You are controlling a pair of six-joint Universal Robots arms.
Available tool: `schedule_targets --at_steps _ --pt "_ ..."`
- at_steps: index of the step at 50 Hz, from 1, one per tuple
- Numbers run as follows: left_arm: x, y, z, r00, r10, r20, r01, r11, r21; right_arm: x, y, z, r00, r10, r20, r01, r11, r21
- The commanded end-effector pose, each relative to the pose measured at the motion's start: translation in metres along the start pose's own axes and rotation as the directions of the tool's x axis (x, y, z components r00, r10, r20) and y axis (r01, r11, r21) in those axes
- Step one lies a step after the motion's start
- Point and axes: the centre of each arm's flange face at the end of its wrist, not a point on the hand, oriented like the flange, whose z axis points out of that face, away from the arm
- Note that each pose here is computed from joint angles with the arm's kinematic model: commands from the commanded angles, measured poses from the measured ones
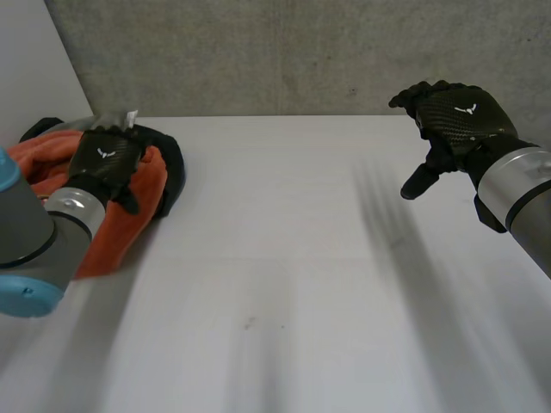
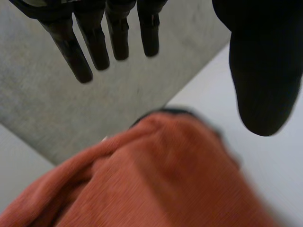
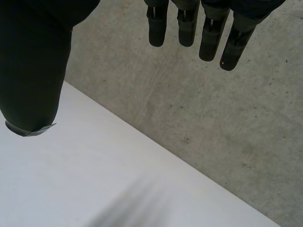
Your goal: Fold the laundry.
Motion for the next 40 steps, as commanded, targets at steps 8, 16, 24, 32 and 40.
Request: schedule_targets --at_steps 8,16,24,32,40 --pt "-0.009 0.085 0.065 0.981 0.193 0.031 -0.189 0.977 -0.099 -0.002 0.010 0.002 1.000 0.005 0.006 -0.005 1.000 -0.030" --pt "-0.011 0.088 0.073 0.980 0.196 0.037 -0.193 0.978 -0.084 -0.002 0.013 0.003 1.000 0.001 0.006 -0.001 0.999 -0.039" --pt "-0.007 0.070 0.074 0.980 0.194 0.042 -0.192 0.980 -0.052 -0.002 0.013 0.003 0.999 -0.046 0.009 0.046 0.998 -0.042" --pt "0.017 -0.045 0.031 0.999 -0.015 -0.031 0.020 0.988 0.153 0.000 0.009 0.004 0.999 -0.049 0.001 0.049 0.998 -0.028" --pt "0.085 -0.110 -0.036 0.874 -0.361 -0.326 0.417 0.901 0.120 0.007 -0.001 0.006 0.998 -0.053 -0.017 0.053 0.999 0.003"
